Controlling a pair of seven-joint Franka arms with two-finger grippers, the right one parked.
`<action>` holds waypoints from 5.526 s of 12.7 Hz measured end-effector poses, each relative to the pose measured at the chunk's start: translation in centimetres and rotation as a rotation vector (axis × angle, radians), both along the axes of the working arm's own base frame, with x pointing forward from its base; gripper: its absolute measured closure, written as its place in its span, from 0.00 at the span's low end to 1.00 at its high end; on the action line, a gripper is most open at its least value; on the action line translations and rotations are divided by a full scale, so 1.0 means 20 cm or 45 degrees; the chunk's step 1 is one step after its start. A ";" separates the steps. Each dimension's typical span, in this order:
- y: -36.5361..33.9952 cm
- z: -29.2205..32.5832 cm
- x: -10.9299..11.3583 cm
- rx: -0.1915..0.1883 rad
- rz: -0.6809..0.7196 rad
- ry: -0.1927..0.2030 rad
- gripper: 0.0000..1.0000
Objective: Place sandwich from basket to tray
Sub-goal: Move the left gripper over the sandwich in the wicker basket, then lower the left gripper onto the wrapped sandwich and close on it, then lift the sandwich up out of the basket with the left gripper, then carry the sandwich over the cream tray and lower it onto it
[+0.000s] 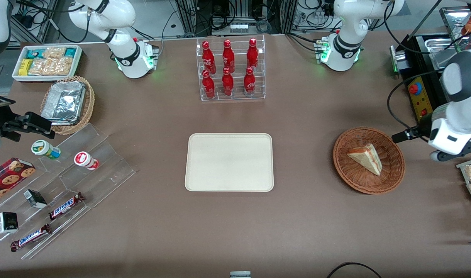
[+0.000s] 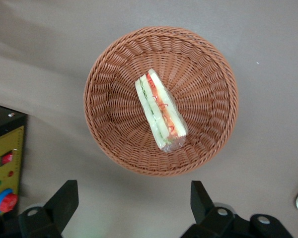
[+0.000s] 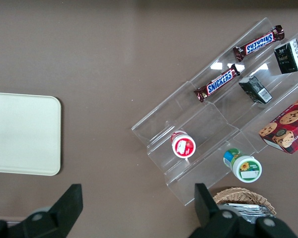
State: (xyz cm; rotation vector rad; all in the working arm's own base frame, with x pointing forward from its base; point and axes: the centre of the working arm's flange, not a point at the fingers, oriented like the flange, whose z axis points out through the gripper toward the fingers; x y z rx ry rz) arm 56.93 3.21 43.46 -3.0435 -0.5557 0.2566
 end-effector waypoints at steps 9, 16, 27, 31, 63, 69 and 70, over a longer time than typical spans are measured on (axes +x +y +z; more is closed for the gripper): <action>0.08 -0.56 -0.08 -0.092 0.389 -0.093 0.00; -0.05 -0.79 -0.05 -0.060 0.563 -0.145 0.00; -0.22 -0.90 -0.08 -0.033 0.630 -0.124 0.47; -0.14 -0.90 -0.08 -0.013 0.610 -0.129 0.73; -2.35 -0.86 -0.44 -0.180 -0.363 -0.285 0.79; -2.34 -0.97 -0.45 -0.179 -0.539 -0.274 0.81; -2.34 -0.99 -0.45 -0.175 -0.547 -0.267 0.81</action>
